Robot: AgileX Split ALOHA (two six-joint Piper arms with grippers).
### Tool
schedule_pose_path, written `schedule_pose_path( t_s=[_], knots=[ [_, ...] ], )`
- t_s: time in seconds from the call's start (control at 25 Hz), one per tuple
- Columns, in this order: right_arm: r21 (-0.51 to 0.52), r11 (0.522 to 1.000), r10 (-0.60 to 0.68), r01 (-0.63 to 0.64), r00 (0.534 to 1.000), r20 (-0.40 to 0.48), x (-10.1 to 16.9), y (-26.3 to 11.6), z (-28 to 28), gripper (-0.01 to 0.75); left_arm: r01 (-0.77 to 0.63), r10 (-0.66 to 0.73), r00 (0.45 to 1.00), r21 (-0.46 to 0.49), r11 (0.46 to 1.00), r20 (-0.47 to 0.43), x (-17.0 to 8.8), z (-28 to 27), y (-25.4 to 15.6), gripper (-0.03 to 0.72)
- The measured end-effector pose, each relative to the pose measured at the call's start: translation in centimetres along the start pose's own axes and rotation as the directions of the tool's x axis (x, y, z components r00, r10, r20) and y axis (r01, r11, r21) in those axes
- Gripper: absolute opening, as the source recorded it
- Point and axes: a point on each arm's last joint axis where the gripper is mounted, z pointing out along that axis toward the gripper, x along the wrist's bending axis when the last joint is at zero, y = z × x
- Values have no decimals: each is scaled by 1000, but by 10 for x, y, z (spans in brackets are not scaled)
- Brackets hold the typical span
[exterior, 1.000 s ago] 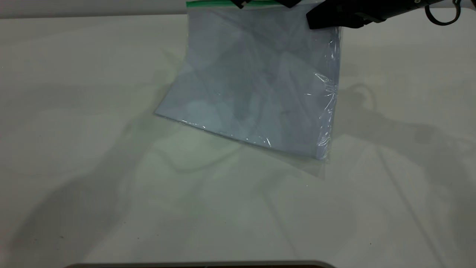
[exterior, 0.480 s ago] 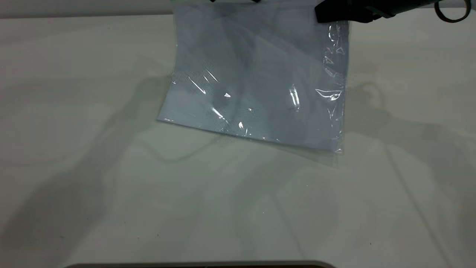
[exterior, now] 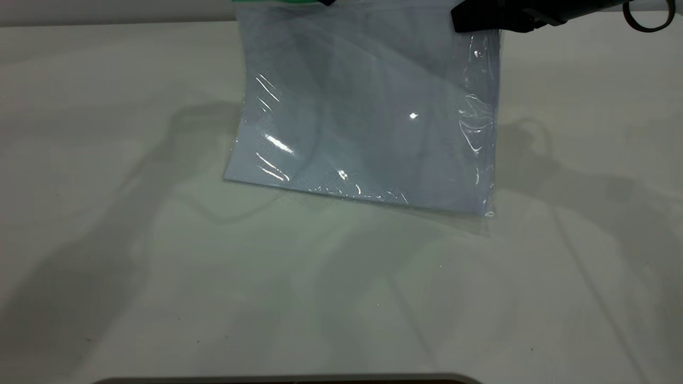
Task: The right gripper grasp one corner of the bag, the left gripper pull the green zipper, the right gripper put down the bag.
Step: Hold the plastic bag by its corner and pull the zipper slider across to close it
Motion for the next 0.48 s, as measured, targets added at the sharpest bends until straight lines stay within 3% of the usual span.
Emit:
schedule_pose_path(
  t_s=[0.48],
  knots=[
    [-1,1000,0,0,1000,-2,0,0,0,35,148,-147,989,36,988,-14,15,-32,-44,59]
  ],
)
